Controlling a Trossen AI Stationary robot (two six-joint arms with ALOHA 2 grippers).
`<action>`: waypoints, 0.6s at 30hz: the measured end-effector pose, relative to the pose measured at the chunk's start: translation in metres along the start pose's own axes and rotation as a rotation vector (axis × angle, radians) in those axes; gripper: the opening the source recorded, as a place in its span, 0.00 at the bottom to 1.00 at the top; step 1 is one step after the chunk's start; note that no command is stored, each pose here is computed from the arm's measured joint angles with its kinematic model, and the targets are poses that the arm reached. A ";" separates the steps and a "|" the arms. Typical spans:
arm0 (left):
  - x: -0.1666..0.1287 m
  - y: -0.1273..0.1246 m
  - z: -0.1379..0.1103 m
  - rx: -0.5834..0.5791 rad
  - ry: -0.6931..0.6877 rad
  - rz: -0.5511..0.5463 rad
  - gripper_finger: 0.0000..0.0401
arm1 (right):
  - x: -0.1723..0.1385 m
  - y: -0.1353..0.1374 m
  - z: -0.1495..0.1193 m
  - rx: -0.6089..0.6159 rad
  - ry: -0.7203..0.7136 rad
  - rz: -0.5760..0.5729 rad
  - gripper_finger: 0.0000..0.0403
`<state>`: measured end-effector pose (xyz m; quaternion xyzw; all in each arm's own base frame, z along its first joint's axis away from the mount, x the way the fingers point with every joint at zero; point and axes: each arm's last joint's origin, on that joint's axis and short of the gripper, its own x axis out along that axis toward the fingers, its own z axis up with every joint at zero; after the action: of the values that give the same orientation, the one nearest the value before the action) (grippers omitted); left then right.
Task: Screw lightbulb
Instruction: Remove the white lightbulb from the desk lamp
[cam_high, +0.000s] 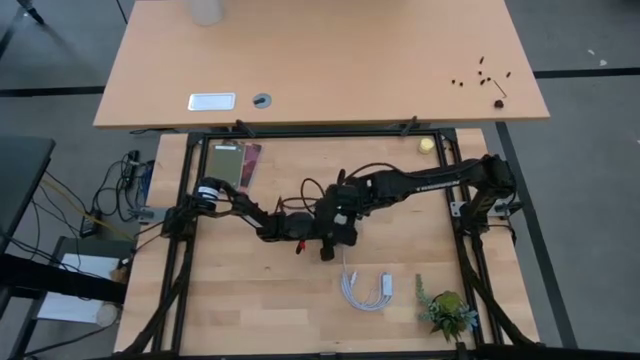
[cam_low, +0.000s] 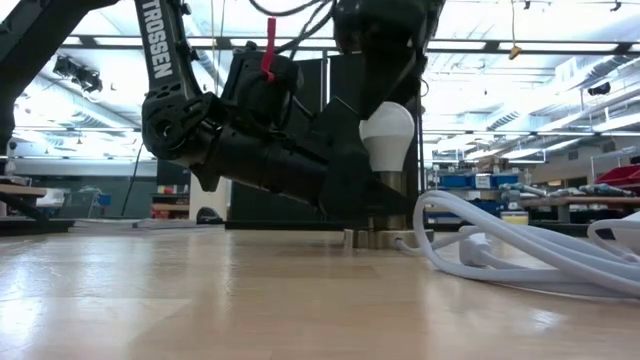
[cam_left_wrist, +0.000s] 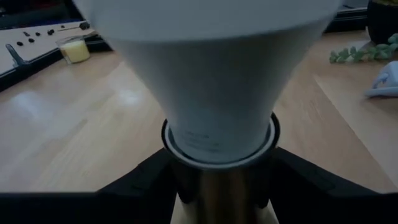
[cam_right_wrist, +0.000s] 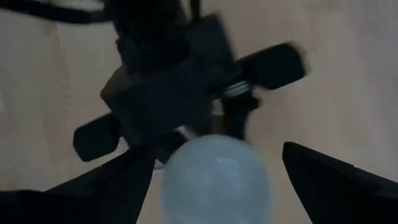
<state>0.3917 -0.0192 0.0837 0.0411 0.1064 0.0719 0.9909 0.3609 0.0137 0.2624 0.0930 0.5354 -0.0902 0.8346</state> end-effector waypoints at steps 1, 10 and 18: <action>0.000 0.000 0.000 0.000 0.002 0.000 0.54 | -0.004 0.000 0.002 -0.004 -0.005 -0.018 0.90; 0.000 0.000 -0.002 0.002 0.023 -0.004 0.54 | -0.039 0.025 -0.025 -0.027 0.030 -0.159 0.85; 0.000 0.000 -0.003 0.002 0.028 -0.005 0.54 | -0.027 0.059 -0.069 -0.007 -0.184 -0.263 0.81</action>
<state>0.3908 -0.0194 0.0811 0.0408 0.1206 0.0697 0.9894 0.3040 0.0896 0.2622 0.0109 0.4648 -0.2049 0.8613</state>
